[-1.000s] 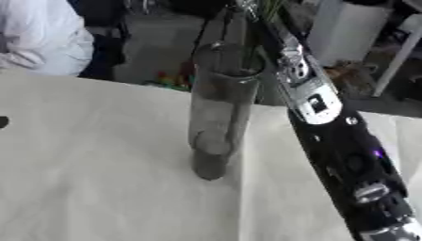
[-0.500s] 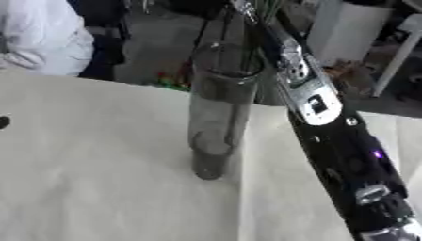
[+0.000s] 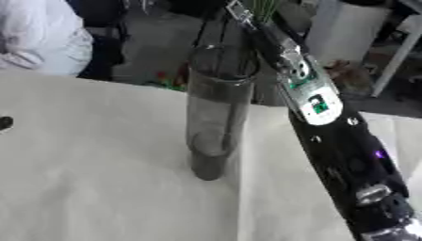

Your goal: Arrange flowers into the vase.

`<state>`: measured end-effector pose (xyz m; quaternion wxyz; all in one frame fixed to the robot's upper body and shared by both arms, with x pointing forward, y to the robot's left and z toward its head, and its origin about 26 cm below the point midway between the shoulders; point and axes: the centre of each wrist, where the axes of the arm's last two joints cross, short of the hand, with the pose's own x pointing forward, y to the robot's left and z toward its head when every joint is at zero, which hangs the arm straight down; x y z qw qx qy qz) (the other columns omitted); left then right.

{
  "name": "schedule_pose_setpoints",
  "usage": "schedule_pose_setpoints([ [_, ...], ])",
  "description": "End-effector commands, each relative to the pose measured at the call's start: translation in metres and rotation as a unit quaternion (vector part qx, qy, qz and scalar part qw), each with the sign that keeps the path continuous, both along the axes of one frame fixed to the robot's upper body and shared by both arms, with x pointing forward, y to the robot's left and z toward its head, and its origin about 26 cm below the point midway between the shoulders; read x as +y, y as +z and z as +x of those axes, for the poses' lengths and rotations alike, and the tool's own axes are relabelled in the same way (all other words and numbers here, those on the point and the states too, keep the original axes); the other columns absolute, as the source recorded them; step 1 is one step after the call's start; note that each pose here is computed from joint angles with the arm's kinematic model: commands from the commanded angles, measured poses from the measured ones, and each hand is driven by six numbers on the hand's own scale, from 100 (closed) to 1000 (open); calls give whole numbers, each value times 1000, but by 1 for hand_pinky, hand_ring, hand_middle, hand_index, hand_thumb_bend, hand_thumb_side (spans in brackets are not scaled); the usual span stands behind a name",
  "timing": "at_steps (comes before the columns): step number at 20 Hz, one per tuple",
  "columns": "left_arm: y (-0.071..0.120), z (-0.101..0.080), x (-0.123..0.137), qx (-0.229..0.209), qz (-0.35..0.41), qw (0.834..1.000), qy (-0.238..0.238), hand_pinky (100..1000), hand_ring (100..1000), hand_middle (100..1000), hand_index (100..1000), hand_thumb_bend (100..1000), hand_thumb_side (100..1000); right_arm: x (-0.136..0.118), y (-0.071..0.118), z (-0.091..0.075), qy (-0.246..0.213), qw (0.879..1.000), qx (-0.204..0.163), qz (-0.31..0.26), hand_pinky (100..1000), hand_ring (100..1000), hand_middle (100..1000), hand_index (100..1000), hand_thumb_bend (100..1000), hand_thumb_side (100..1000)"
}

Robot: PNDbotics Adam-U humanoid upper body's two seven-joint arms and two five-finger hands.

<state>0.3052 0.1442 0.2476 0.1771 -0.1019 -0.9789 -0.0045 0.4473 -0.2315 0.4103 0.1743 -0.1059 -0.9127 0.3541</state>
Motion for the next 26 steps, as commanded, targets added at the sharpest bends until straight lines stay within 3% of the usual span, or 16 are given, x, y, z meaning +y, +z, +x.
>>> schedule_pose_setpoints([
  [1, 5, -4, -2, -12, -1, 1000, -8, 714, 737, 801, 865, 242, 944, -10, 20, -7, -16, 999, -27, -20, 1000, 1000, 600, 1000, 258, 1000],
  [8, 5, -4, -2, -10, 1, 1000, -10, 714, 737, 802, 864, 240, 944, -14, 21, -6, -24, 998, -33, -51, 1000, 1000, 590, 1000, 359, 1000],
  [11, 5, -4, -2, -10, 1, 1000, -10, 714, 738, 803, 864, 239, 944, -15, 21, -6, -24, 998, -34, -55, 1000, 1000, 588, 1000, 354, 1000],
  [16, 5, -4, -2, -11, 1, 1000, -11, 714, 738, 803, 863, 238, 944, -14, 19, -6, -20, 996, -27, -84, 1000, 1000, 588, 1000, 473, 1000],
  [26, 5, -4, -2, -10, 3, 1000, -12, 714, 739, 804, 862, 238, 943, -20, 27, -10, -30, 990, -18, -139, 1000, 1000, 600, 1000, 459, 1000],
])
